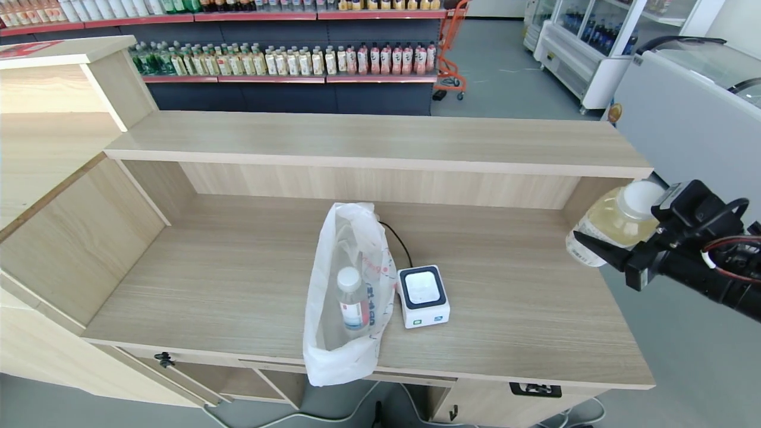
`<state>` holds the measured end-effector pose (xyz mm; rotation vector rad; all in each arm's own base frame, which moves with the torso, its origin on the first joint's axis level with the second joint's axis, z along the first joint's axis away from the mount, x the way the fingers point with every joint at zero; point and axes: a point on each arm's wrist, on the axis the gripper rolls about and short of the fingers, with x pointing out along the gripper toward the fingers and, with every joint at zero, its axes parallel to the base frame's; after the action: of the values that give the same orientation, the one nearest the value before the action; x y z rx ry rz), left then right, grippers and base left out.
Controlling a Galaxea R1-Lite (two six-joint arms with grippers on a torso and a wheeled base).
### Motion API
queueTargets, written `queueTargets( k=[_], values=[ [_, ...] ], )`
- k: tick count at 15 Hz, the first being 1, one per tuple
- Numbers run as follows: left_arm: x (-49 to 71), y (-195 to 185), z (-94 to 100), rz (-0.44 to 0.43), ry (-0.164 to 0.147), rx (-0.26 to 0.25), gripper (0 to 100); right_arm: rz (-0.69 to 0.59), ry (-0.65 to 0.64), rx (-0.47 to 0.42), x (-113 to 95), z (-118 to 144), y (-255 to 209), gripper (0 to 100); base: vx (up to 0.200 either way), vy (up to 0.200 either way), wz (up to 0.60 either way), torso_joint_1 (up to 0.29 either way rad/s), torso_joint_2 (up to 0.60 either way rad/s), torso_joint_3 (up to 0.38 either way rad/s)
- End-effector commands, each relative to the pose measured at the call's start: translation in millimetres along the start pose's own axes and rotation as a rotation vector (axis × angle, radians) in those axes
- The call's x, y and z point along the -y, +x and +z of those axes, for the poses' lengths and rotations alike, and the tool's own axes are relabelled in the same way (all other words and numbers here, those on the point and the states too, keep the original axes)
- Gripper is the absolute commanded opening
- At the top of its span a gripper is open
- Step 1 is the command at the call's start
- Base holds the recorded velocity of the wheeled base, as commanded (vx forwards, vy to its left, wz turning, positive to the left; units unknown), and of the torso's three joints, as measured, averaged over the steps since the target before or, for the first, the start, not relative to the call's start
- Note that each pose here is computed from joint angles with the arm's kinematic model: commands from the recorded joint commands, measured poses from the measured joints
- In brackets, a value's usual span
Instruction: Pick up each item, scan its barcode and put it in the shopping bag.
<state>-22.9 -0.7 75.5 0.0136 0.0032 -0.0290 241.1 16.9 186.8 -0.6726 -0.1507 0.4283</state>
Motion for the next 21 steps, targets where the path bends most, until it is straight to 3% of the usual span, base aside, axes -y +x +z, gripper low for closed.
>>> queueTargets(
  k=[1,4,12,21],
  values=[
    [0.0,0,0.1,0.0,0.0,0.002,0,0.058,0.011,-0.004,-11,-12,25,0,0.0,0.2,0.0,0.002,0.0,0.002],
    [0.0,0,0.5,0.0,0.003,0.003,0,0.083,-0.028,0.042,-19,-16,50,0,0.0,0.2,0.0,-0.002,0.01,0.002],
    [0.0,0,0.0,0.0,0.0,-0.001,0,0.18,-0.143,0.129,-41,-38,82,0,0.0,0.0,0.0,0.0,0.0,0.0],
    [0.0,0,0.1,0.0,0.0,0.0,0,0.284,-0.147,0.198,-59,-57,102,0,0.0,0.0,0.0,0.0,0.0,0.0]
  ],
)
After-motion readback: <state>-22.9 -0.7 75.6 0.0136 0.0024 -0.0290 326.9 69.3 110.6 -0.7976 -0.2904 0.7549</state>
